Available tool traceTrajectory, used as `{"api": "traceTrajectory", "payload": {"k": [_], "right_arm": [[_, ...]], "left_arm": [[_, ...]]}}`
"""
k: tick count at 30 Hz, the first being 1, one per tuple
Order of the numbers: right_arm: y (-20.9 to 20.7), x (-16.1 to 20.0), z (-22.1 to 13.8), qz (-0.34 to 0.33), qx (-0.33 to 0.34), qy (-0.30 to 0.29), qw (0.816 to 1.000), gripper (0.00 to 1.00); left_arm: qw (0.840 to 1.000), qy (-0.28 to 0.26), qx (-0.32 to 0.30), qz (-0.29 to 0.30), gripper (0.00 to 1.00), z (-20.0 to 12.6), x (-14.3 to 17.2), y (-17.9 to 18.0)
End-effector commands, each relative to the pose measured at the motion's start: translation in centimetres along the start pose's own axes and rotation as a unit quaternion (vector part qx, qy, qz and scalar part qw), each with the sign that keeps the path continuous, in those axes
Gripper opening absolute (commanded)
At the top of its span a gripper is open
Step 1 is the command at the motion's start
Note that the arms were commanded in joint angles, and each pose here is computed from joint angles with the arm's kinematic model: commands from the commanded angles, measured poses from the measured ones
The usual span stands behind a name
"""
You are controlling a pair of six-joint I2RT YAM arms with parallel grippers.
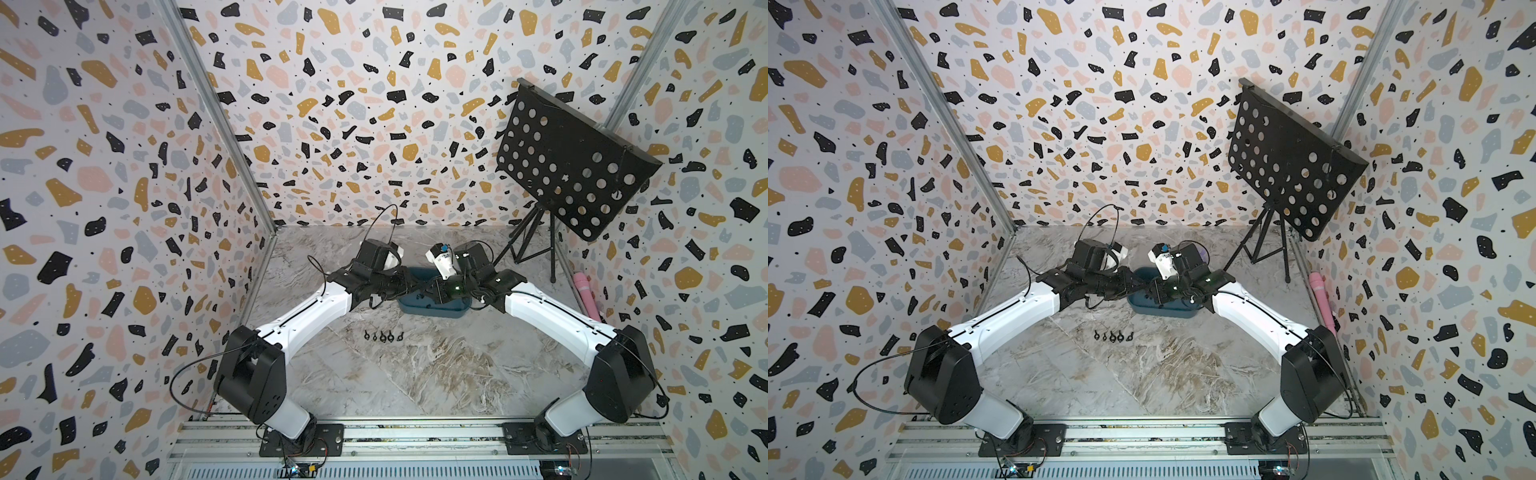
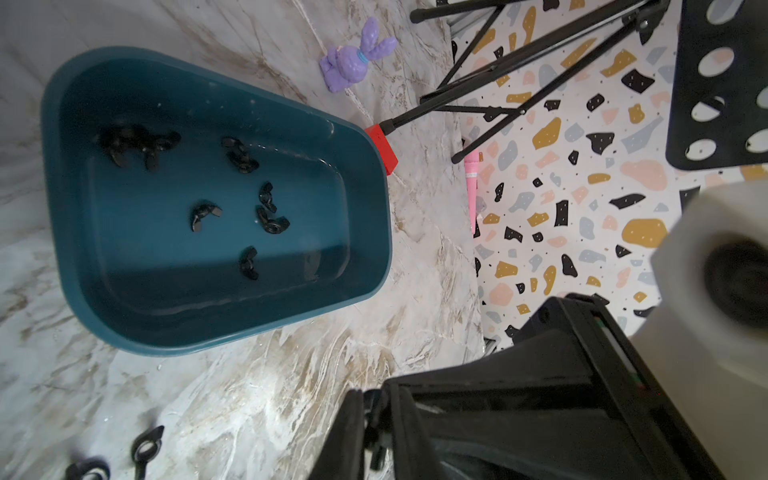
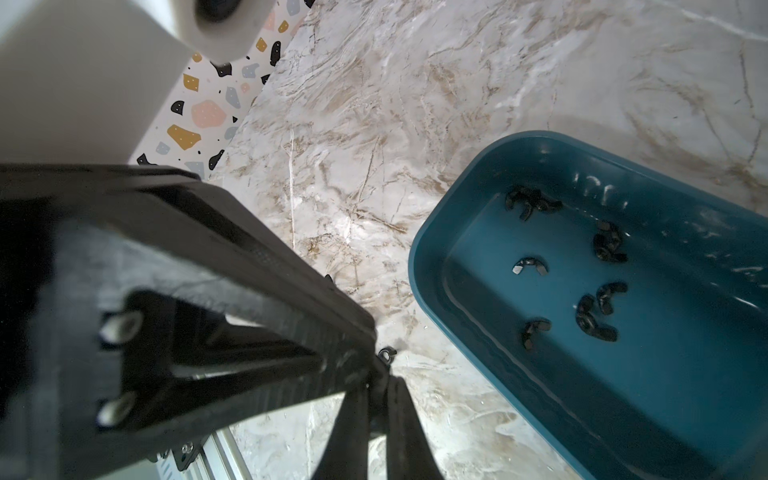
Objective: Take out the wing nut from the storage box
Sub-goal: Pick up the wing nut from the storage box.
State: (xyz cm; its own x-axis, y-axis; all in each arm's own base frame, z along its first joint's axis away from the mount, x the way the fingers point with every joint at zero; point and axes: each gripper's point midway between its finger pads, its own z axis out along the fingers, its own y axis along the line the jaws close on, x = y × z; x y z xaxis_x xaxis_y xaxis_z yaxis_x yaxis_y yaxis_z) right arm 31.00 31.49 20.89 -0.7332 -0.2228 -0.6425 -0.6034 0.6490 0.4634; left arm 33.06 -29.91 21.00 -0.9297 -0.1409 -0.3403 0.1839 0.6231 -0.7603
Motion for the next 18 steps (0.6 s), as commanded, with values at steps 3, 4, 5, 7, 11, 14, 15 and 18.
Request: {"api": "traceTrajectory", "payload": {"k": [3,4,5,7,11,14,15,18], "right_arm": [[1.9,-1.1,-0.8,-0.015,-0.029,-0.023,0.999,0.07],[1.9,-1.1,-0.8,-0.015,-0.029,-0.024,0.999,0.07],[1.9,-1.1,-0.9,-0.014,-0.029,-0.024,0.999,0.07],[1.9,-1.1,-0.8,-0.013,-0.029,-0.023,0.999,0.08],[1.6,-0.9,-0.7,-0.005,-0.023,-0.019,1.0,0.21],[1.0,-0.7,-0.8,0.002,-0.005,-0.02,1.0,0.28],[0.7,-0.6,-0.8,0.005,0.003,-0.02,1.0,0.33],[-0.5,-0.1,-1.5,0.013,0.036,-0.024,0.999,0.48]], "left_arm": [[0.999,-0.002,0.03,0.018,0.1,0.1,-0.2,-1.5],[0.999,-0.002,0.031,0.018,0.06,0.1,-0.1,-1.5],[0.999,-0.001,0.031,0.017,0.01,0.1,-0.1,-1.4],[0.999,-0.002,0.032,0.018,0.0,0.0,-0.1,-1.5],[0.999,-0.005,0.027,0.018,0.0,-0.1,0.0,-1.2],[1.0,-0.006,0.022,0.019,0.0,-0.2,0.4,-0.8],[1.0,-0.006,0.019,0.021,0.0,-0.3,0.5,-0.6],[1.0,-0.003,0.001,0.025,0.0,-0.6,1.0,0.1]]}}
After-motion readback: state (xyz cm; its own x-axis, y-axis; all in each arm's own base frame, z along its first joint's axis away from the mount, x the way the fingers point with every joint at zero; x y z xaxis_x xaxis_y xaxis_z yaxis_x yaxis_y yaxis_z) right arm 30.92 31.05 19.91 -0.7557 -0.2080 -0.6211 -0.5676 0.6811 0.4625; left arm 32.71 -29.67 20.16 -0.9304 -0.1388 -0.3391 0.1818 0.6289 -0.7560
